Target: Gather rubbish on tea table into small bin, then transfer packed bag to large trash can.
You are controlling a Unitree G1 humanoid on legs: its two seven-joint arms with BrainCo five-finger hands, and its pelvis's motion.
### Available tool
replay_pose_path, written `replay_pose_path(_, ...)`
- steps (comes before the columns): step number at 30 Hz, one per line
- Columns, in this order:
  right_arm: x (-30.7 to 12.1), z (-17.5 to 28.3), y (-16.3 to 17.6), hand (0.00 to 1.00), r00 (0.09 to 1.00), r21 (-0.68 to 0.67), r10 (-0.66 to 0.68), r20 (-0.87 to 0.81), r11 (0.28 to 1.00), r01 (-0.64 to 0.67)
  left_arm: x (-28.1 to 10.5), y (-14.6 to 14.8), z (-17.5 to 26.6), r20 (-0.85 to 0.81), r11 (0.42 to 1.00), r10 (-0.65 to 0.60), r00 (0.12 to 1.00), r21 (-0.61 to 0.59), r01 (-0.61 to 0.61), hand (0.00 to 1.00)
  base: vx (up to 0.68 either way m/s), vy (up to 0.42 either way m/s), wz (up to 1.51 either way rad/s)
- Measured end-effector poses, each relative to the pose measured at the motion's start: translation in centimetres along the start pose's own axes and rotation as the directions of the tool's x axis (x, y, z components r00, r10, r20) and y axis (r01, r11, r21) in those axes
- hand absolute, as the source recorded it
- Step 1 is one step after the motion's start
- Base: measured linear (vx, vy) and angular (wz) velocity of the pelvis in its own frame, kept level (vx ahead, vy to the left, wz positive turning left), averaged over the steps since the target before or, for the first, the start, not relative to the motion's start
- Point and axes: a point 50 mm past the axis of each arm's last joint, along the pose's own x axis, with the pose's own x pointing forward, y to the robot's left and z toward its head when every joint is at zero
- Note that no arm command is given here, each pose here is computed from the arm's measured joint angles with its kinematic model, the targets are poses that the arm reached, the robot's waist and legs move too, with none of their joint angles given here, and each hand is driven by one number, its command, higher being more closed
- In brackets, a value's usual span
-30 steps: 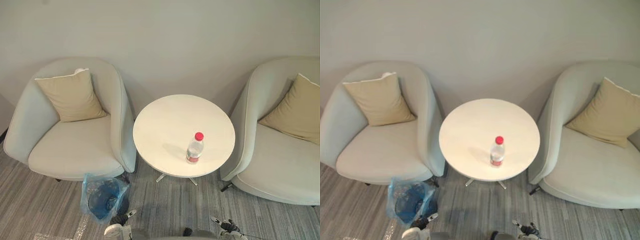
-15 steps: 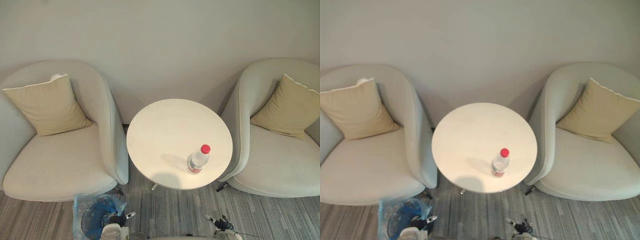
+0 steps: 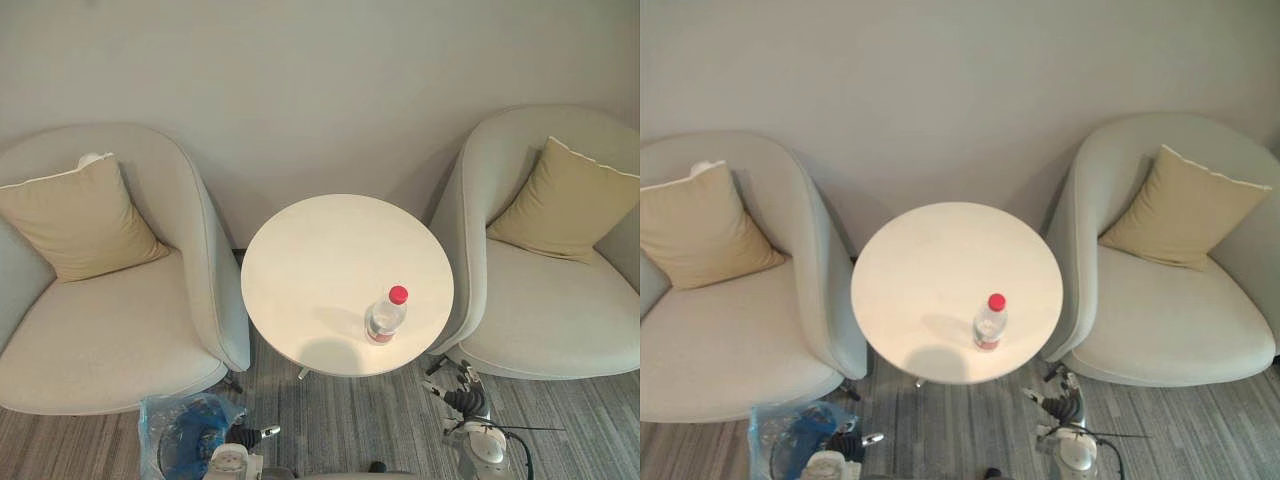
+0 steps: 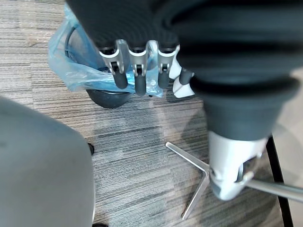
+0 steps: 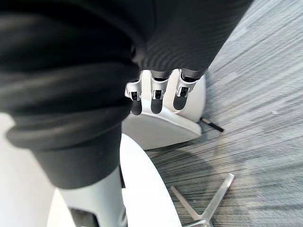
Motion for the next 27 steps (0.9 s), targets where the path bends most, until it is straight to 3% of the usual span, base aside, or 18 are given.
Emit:
replay_pose_path(14, 1.4, 3.4, -0.2, 0.0, 0.987, -0.173, 0.033, 0.158, 0.985, -0.005, -0.1, -0.5, 0.4, 0.03, 0.997, -0.034, 0.999, 0.067, 0.032, 0.0, -0.07, -0.019, 0.14)
replay_pose_path(27, 2.8, 6.6, 0.7, 0.0, 0.965, -0.147, -0.003, 0.264, 0.988, 0.043, -0.1, -0.4, 1.3, 0.079, 0.998, -0.027, 0.996, 0.053, 0.023, 0.0, 0.02, -0.006, 0.16)
